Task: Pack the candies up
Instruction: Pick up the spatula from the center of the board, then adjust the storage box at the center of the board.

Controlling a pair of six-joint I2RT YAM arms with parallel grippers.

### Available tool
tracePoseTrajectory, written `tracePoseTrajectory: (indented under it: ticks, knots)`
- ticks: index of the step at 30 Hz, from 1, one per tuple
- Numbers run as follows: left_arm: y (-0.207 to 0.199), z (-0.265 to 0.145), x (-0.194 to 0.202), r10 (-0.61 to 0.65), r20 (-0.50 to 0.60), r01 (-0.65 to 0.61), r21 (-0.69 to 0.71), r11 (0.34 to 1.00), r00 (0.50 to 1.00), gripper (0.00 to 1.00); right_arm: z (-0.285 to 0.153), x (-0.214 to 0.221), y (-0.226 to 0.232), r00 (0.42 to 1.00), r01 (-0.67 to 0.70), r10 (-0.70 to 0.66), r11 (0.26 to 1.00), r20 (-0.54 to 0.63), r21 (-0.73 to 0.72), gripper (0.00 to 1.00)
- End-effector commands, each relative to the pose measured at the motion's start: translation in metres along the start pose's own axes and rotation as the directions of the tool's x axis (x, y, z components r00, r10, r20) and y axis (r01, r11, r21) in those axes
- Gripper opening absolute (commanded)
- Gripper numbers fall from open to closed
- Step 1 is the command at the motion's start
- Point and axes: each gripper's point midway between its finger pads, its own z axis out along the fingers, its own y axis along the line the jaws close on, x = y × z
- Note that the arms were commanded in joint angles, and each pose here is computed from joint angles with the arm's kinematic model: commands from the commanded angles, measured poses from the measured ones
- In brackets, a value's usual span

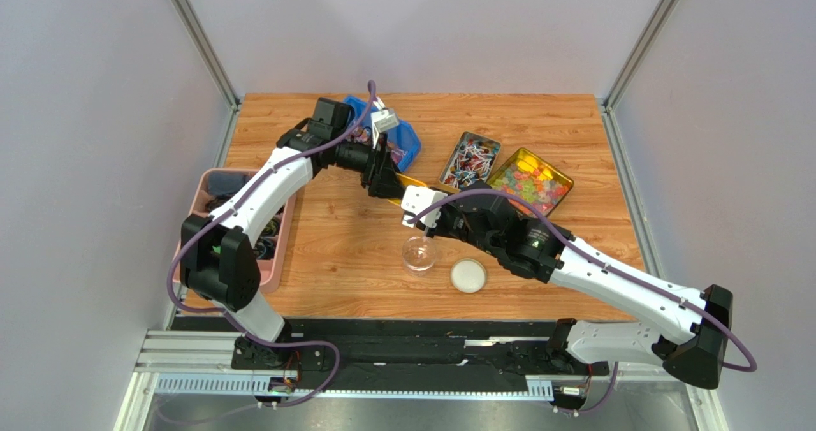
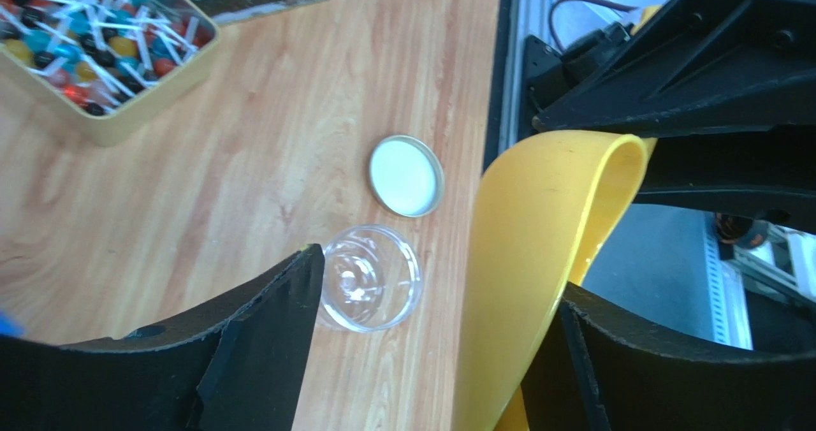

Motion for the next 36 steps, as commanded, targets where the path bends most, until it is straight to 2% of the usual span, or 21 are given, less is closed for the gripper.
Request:
tracePoseTrajectory:
  ticks: [1,5,11,13,14,18,21,24,29,32,36]
  knots:
    - [0.023,-0.029,-0.027,0.069,0.026,-0.064,-0.159,0.985,0.997,0.82,-0.011,-0.028,-0.027,0.992,-0.036,0.025,0.995,0.123,0.092,0.00]
    - [0.045,-0.055,-0.036,0.063,0.036,-0.052,-0.251,0.967,0.997,0.82,-0.009,-0.015,-0.028,0.994,-0.033,0.022,0.995,0.104,0.097,0.00]
    - [0.103,-0.093,-0.059,0.091,0.033,-0.065,-0.467,0.882,0.995,0.84,-0.003,0.005,-0.041,0.995,-0.074,0.067,0.991,0.072,0.107,0.00]
    - [0.131,-0.099,-0.057,0.074,0.002,-0.061,-0.538,0.840,0.997,0.84,0.000,0.013,-0.044,0.994,-0.094,0.089,0.991,0.060,0.094,0.00]
    - [0.139,-0.104,-0.066,0.106,-0.008,-0.092,-0.566,0.819,0.994,0.84,0.004,0.016,-0.043,0.993,-0.111,0.107,0.990,0.051,0.084,0.00]
    - [0.186,-0.110,-0.059,0.085,-0.065,-0.107,-0.654,0.749,0.994,0.88,0.013,0.029,-0.026,0.986,-0.165,0.166,0.985,0.008,-0.056,0.00]
    - [0.215,-0.119,-0.058,0.085,-0.098,-0.130,-0.709,0.694,0.991,0.91,0.019,0.040,-0.020,0.981,-0.193,0.189,0.975,-0.042,-0.109,0.00]
    - [0.241,-0.135,-0.062,0.091,-0.095,-0.131,-0.757,0.640,0.991,0.94,0.026,0.049,-0.024,0.977,-0.203,0.194,0.974,-0.092,-0.102,0.00]
    - [0.273,-0.151,-0.076,0.118,-0.087,-0.141,-0.786,0.602,0.989,0.95,0.030,0.059,-0.023,0.973,-0.210,0.198,0.972,-0.118,-0.102,0.00]
    - [0.298,-0.147,-0.069,0.101,-0.109,-0.148,-0.784,0.603,0.989,0.92,0.032,0.066,-0.023,0.972,-0.207,0.194,0.974,-0.133,-0.089,0.00]
    - [0.318,-0.154,-0.071,0.109,-0.137,-0.174,-0.815,0.552,0.985,0.91,0.035,0.073,-0.024,0.971,-0.197,0.185,0.978,-0.150,-0.074,0.00]
